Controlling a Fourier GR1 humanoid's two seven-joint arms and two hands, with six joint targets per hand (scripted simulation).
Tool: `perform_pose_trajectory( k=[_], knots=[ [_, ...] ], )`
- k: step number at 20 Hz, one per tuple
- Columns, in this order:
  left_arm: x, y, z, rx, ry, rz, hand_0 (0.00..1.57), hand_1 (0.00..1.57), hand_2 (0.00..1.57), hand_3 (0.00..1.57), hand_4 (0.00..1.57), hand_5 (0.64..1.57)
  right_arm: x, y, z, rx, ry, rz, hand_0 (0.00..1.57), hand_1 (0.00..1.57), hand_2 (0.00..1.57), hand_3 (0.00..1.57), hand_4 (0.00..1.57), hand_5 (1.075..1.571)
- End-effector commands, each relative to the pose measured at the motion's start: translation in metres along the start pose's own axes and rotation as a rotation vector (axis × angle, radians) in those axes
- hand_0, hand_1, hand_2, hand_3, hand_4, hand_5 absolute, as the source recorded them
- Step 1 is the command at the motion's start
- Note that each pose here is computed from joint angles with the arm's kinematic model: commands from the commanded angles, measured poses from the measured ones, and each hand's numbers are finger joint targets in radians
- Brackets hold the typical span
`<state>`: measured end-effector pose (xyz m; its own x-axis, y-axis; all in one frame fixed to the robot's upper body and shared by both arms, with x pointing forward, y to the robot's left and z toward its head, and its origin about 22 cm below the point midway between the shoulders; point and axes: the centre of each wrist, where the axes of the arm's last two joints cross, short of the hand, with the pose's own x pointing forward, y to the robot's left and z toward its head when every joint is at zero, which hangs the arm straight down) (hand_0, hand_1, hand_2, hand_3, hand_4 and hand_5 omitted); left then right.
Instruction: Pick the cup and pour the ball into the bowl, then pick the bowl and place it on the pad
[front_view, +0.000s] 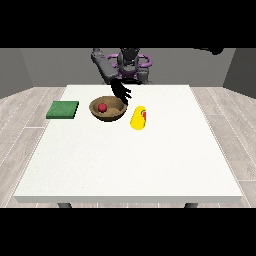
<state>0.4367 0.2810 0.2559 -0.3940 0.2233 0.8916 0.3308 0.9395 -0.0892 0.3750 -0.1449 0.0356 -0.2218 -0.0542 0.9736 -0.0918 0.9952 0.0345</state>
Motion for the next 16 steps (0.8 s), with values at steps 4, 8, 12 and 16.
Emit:
perform_pose_trajectory(
  k=[4, 8, 12, 16],
  knots=[
    [0.044, 0.034, 0.009, -0.008, 0.008, 0.029, 0.00, 0.00, 0.00, 0.00, 0.18, 1.562, -0.027, -0.007, 0.009, -0.027, 0.030, -0.022, 0.00, 0.00, 0.00, 0.00, 0.00, 1.571],
    [0.057, 0.054, 0.020, 0.016, -0.017, 0.034, 0.00, 0.00, 0.00, 0.00, 0.16, 1.563, -0.036, -0.007, 0.012, 0.000, 0.039, -0.016, 0.00, 0.00, 0.00, 0.00, 0.00, 1.571],
    [0.079, 0.035, 0.006, -0.032, -0.094, 0.039, 0.00, 0.00, 0.00, 0.00, 0.15, 1.566, -0.032, -0.002, -0.003, -0.028, -0.012, -0.039, 0.00, 0.00, 0.00, 0.00, 0.00, 1.571],
    [0.080, 0.016, -0.001, -0.055, -0.059, 0.060, 0.00, 0.00, 0.00, 0.00, 0.11, 1.567, -0.050, -0.016, 0.006, -0.049, 0.020, -0.068, 0.00, 0.00, 0.00, 0.00, 0.00, 1.570]
  ],
)
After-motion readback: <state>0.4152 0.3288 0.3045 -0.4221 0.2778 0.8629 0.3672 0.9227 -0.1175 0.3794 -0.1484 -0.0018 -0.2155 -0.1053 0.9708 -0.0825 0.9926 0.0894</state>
